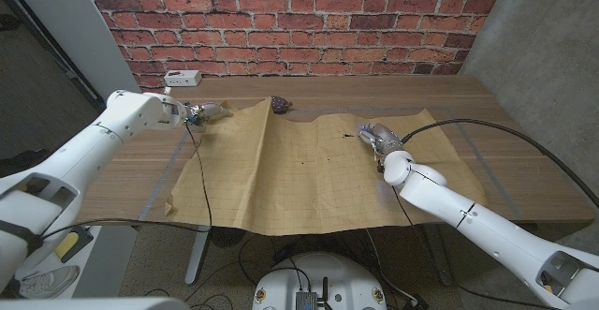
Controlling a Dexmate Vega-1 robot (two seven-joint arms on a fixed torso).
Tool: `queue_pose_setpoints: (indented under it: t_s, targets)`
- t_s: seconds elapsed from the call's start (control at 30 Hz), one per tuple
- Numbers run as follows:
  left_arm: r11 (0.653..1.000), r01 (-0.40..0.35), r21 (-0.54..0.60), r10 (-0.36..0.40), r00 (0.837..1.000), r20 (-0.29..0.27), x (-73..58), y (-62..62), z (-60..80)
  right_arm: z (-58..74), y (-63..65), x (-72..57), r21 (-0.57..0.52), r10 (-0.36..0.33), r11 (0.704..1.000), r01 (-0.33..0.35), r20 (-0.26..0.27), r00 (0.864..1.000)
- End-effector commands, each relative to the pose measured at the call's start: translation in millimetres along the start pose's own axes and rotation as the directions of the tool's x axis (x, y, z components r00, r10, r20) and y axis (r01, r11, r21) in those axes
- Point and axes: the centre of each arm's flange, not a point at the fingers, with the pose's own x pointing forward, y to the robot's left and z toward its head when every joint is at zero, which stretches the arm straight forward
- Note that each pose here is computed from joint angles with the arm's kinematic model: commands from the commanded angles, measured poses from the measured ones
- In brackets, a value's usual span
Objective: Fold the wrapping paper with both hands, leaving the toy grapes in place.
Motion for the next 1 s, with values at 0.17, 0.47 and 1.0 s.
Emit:
queue_pose_setpoints:
  t_s: [0.17, 0.47, 1.0]
  targets:
    - [0.999, -0.016, -0.051, 0.022, 0.994, 0.108, -27.2, -4.5, 18.0, 0.9, -6.8, 7.5, -0.040, 0.017, 0.999, -0.019, -0.043, 0.999]
    - [0.980, 0.077, -0.181, -0.038, 0.977, 0.211, -42.2, -4.0, 15.5, 0.0, -19.2, 2.4, -0.072, -0.021, 0.997, 0.016, -0.072, 0.997]
    - [0.941, 0.196, -0.276, -0.085, 0.926, 0.368, -56.5, -30.5, 27.1, 1.5, -21.0, -2.1, -0.105, 0.016, 0.994, -0.024, -0.068, 0.998]
